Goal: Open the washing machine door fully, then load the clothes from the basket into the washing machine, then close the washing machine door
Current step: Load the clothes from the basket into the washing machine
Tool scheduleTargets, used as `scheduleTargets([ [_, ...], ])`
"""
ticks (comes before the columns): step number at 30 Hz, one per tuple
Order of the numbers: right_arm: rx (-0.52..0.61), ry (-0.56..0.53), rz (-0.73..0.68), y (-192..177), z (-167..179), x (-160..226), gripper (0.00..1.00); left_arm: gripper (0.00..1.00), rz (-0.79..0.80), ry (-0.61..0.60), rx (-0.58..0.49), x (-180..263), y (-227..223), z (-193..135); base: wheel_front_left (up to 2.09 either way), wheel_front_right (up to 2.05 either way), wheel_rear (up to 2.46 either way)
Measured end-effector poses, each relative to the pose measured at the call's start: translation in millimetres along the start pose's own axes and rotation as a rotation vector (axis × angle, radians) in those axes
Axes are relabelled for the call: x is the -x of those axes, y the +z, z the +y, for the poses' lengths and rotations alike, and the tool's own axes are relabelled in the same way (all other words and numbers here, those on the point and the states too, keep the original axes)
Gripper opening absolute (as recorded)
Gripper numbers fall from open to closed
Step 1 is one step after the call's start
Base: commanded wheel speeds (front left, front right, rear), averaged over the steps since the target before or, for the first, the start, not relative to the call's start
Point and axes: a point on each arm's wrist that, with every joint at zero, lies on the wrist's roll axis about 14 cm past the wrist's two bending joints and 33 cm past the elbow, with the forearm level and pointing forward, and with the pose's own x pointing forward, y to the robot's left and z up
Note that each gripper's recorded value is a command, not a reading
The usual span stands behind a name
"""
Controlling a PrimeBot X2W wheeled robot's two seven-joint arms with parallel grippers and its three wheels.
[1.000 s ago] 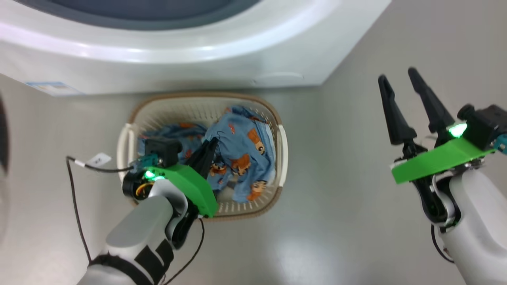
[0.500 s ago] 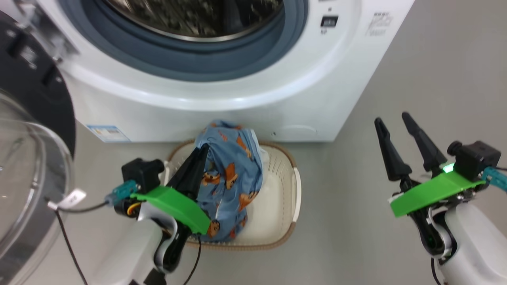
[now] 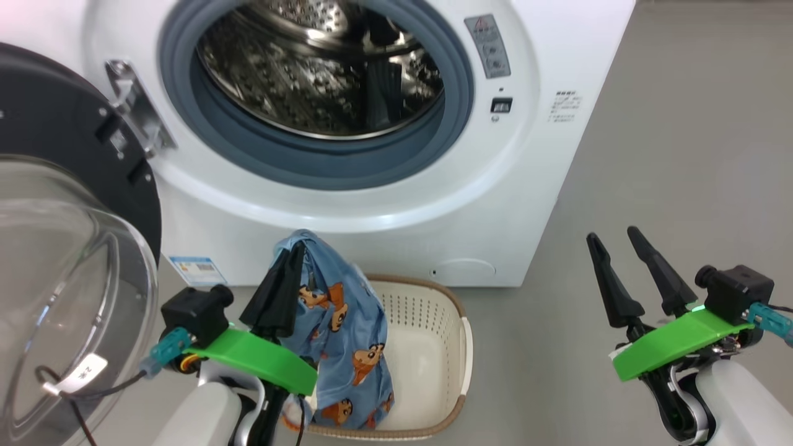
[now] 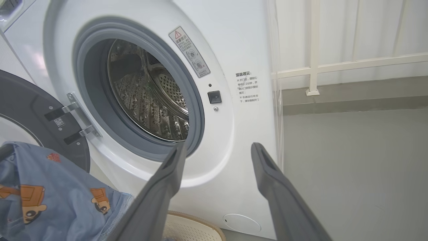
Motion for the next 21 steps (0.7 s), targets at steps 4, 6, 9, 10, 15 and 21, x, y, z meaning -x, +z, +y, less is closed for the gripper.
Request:
scheduleTargets([
  [4,0.001,-0.002,-0.02,8.2,1.8,7.0,1.0,0.0,-0.044,-0.007,-0.011,6.9,15.8,-7.5,0.0,0.0,0.0],
  [6,0.002,-0.003,-0.022,8.8,2.0,7.7,1.0,0.0,-0.051,-0.009,-0.008,8.1,17.6,-9.1,0.0,0.0,0.0],
  [9,0.001,-0.003,-0.019,7.9,1.5,7.5,1.0,0.0,-0.054,-0.004,-0.007,7.7,18.7,-8.4,0.0,0.0,0.0],
  [10,0.001,-0.004,-0.018,7.3,1.2,7.4,1.0,0.0,-0.057,-0.003,-0.005,7.2,19.3,-8.1,0.0,0.0,0.0],
  [15,-0.001,-0.009,-0.007,2.9,-2.0,6.6,1.0,0.0,-0.039,0.0,0.005,2.7,16.2,-5.8,0.0,0.0,0.0],
  [21,-0.002,-0.023,0.011,-3.8,-9.7,4.5,1.0,0.0,-0.093,-0.014,-0.018,-27.4,40.6,-2.3,0.0,0.0,0.0],
])
